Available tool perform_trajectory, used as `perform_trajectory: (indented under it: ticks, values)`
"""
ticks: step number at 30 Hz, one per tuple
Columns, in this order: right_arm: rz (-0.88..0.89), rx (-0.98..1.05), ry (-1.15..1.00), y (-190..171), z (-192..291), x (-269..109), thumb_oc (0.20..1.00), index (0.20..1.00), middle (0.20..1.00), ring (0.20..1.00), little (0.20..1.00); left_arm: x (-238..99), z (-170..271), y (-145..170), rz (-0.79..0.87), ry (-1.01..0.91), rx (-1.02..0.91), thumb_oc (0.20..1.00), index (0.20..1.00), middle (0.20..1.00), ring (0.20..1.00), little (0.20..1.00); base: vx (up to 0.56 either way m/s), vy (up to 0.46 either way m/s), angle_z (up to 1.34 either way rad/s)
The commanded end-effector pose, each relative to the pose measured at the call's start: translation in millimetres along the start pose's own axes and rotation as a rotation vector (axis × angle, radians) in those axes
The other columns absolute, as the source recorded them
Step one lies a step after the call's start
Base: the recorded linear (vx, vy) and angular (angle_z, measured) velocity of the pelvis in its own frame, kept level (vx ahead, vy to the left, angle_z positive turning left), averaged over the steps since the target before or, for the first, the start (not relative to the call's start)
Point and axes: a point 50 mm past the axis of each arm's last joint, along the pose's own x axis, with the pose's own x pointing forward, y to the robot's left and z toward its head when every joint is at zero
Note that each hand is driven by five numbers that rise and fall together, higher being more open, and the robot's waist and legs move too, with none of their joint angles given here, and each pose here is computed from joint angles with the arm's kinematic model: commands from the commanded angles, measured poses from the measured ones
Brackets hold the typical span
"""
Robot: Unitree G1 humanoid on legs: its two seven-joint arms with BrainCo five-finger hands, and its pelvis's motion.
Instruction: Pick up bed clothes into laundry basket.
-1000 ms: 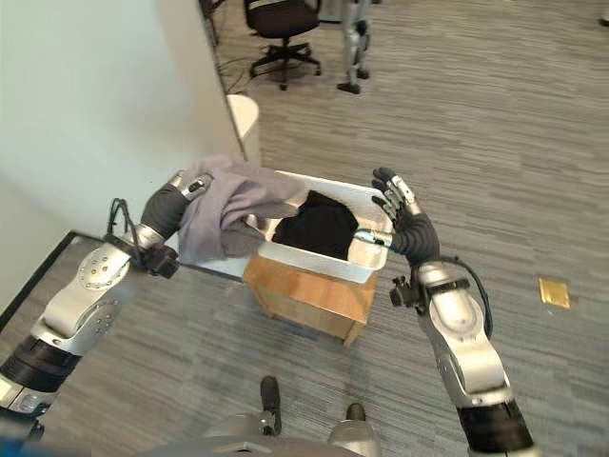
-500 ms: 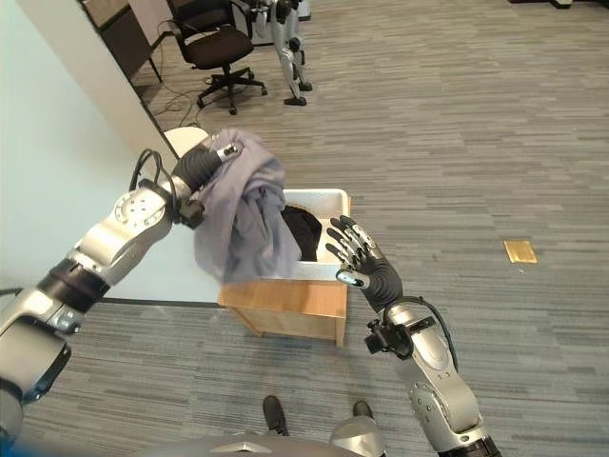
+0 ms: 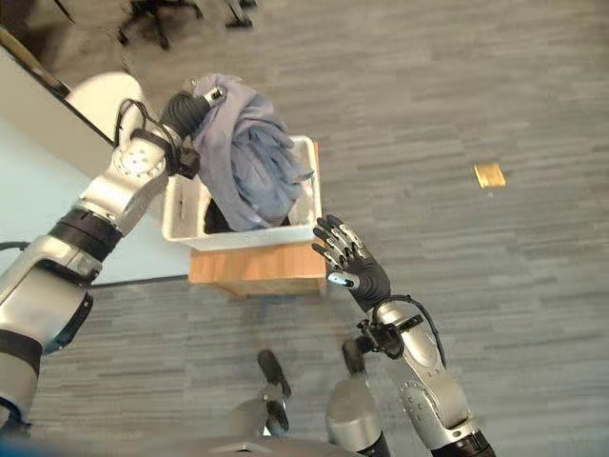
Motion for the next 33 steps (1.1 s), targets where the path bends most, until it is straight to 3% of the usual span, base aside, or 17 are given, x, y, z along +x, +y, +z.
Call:
perform_trajectory:
  ticks: [1, 10, 11, 21, 26, 33]
  values:
    - [0.088, 0.031, -0.202, 12.9, 33.3, 11.2, 1.0, 1.0, 1.0, 1.0, 1.0, 9.3, 70.5, 58.8, 0.198, -0.205, 0.101, 0.2, 0.2, 0.2, 0.2, 0.2, -0.02, 0.003, -0.22]
    - [0.041, 0.035, -0.184, 7.6, 26.3, 1.4, 1.0, 1.0, 1.0, 1.0, 1.0, 1.0, 54.9, 86.7, 0.321, -0.124, 0.199, 0.2, 0.2, 0.2, 0.2, 0.2, 0.0, -0.032, -0.09]
    - [0.041, 0.027, -0.172, 7.7, 24.0, 2.8, 1.0, 1.0, 1.0, 1.0, 1.0, 1.5, 53.9, 88.9, 0.337, -0.112, 0.202, 1.0, 1.0, 1.0, 1.0, 1.0, -0.01, -0.015, 0.07]
    - [-0.016, -0.041, -0.158, -4.0, 25.8, -7.8, 1.0, 1.0, 1.0, 1.0, 1.0, -11.2, 46.1, 60.0, 0.201, -0.189, 0.322, 1.0, 1.0, 1.0, 1.0, 1.0, 0.02, -0.02, 0.14]
    - [-0.04, -0.095, -0.157, -7.5, 28.1, -6.1, 1.0, 1.0, 1.0, 1.0, 1.0, -43.5, 18.4, 36.9, 0.119, -0.231, 0.036, 1.0, 1.0, 1.0, 1.0, 1.0, -0.01, 0.007, 0.16]
    - [-0.043, -0.158, -0.152, -11.3, 31.3, 0.6, 1.0, 1.0, 1.0, 1.0, 1.0, -99.9, -17.2, 30.3, 0.147, -0.224, -0.164, 1.0, 1.0, 1.0, 1.0, 1.0, 0.0, 0.016, 0.18]
